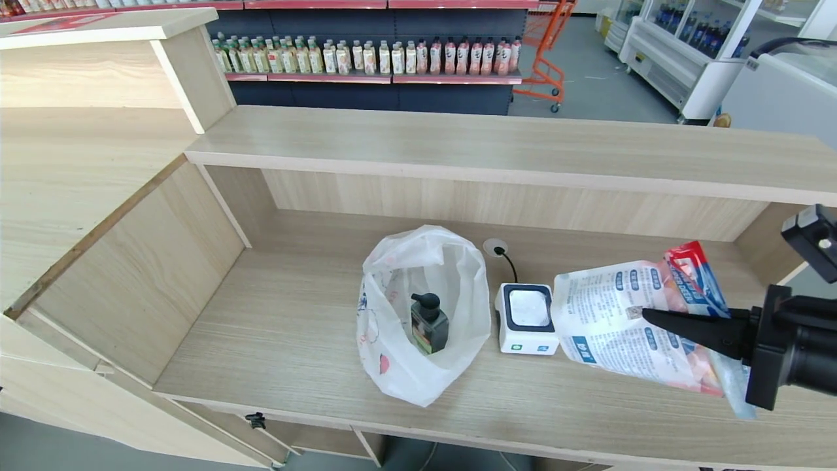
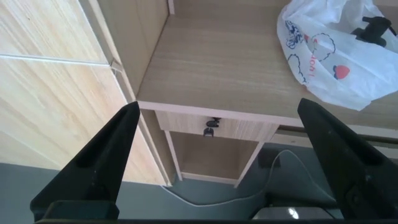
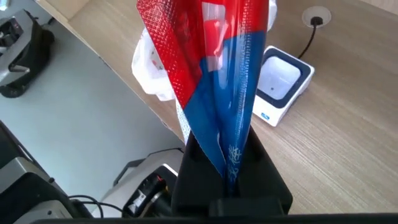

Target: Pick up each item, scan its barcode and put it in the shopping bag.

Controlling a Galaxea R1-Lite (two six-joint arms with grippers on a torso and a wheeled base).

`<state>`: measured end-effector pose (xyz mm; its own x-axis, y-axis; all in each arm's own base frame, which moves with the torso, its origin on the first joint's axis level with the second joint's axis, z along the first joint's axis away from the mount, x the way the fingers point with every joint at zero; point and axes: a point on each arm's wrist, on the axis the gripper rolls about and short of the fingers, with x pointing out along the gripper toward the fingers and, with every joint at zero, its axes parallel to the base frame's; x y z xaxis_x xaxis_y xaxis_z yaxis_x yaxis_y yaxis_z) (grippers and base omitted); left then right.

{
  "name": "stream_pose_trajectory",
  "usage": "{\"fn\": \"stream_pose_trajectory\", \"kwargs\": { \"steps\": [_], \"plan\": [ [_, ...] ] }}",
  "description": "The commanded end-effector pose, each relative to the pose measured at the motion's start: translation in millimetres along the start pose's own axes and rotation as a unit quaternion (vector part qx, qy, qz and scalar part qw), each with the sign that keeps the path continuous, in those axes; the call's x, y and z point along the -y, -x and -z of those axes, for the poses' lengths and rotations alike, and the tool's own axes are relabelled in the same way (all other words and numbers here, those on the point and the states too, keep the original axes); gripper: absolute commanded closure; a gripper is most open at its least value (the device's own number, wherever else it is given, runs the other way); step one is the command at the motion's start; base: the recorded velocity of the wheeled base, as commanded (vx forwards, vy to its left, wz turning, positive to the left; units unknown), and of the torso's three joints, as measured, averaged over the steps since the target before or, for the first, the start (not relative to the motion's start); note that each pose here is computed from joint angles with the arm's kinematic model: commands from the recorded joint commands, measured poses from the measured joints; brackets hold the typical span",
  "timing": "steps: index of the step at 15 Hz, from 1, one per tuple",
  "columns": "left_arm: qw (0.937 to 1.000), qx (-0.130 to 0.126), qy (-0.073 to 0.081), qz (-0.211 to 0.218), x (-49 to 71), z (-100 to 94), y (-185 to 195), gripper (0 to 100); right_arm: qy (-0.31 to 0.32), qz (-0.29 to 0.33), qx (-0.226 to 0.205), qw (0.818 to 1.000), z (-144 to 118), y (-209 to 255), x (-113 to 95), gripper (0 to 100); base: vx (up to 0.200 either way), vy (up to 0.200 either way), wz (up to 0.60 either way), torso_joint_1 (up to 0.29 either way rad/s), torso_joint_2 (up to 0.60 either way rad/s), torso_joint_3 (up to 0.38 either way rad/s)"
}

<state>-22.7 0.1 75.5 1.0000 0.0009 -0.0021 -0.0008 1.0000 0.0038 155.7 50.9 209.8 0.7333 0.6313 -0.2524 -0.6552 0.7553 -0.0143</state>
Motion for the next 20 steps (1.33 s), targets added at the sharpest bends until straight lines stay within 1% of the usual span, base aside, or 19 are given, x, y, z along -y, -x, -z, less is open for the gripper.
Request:
{"fn": "stream_pose_trajectory", "kwargs": {
  "steps": [1,3,5,6,7,9,11,13,14,15,17,18,20],
  "plan": [
    [1.0000,0.000,0.000,0.000,0.0,0.0,0.0,0,-0.005,0.012,-0.009,1.000,3.6,-2.0,4.8,100,0.200,0.000,0.00,0.002,0.00,-0.002],
    [1.0000,0.000,0.000,0.000,0.0,0.0,0.0,0,-0.011,0.024,-0.015,1.000,4.8,-3.8,10.6,100,0.200,0.000,0.00,0.007,0.00,0.007],
    [1.0000,0.000,0.000,0.000,0.0,0.0,0.0,0,-0.024,0.045,-0.030,0.998,9.4,-9.0,22.3,100,0.200,0.000,0.00,-0.017,-0.01,0.012],
    [1.0000,0.000,0.001,0.000,0.0,0.0,0.0,0,-0.027,0.049,-0.035,0.998,10.9,-11.1,25.3,100,0.000,0.000,0.00,0.000,0.00,0.000],
    [1.0000,0.000,0.001,0.000,0.0,0.0,0.0,0,-0.028,0.057,-0.050,0.997,14.5,-19.2,32.7,100,0.000,0.000,0.00,0.000,0.00,0.000],
    [1.0000,0.000,0.001,0.000,0.0,0.0,0.0,0,-0.014,0.060,-0.075,0.995,19.4,-36.0,44.5,100,0.000,0.000,0.00,0.000,0.00,0.000],
    [1.0000,0.000,0.001,0.000,0.0,0.0,0.0,0,-0.001,0.048,-0.080,0.996,23.6,-56.2,53.7,100,0.000,0.000,0.00,0.000,0.00,0.000],
    [1.0000,0.000,0.001,0.000,0.0,0.0,0.0,0,0.023,0.019,-0.061,0.998,29.9,-81.2,58.9,100,0.000,0.000,0.00,0.000,0.00,0.000],
    [1.0000,0.000,0.001,0.000,0.0,0.0,0.0,0,0.049,0.011,-0.053,0.997,36.6,-95.5,64.3,100,0.000,0.000,0.00,0.000,0.00,0.000],
    [1.0000,0.000,0.001,0.000,0.0,0.0,0.0,0,0.088,-0.002,-0.036,0.995,41.6,-109.0,70.1,100,0.000,0.000,0.00,0.000,0.00,0.000],
    [1.0000,0.000,0.001,0.000,0.0,0.0,0.0,0,0.133,-0.042,-0.008,0.990,49.6,-120.5,76.4,100,0.000,0.000,0.00,0.000,0.00,0.000],
    [1.0000,0.000,0.001,0.000,0.0,0.0,0.0,0,0.157,-0.056,-0.004,0.986,53.9,-124.4,77.8,100,0.000,0.000,0.00,0.000,0.00,0.000],
    [1.0000,0.000,0.002,0.000,0.0,0.0,0.0,0,0.183,-0.081,-0.005,0.980,61.8,-128.6,77.5,100,0.000,0.000,0.00,0.000,0.00,0.000]
  ]
}}
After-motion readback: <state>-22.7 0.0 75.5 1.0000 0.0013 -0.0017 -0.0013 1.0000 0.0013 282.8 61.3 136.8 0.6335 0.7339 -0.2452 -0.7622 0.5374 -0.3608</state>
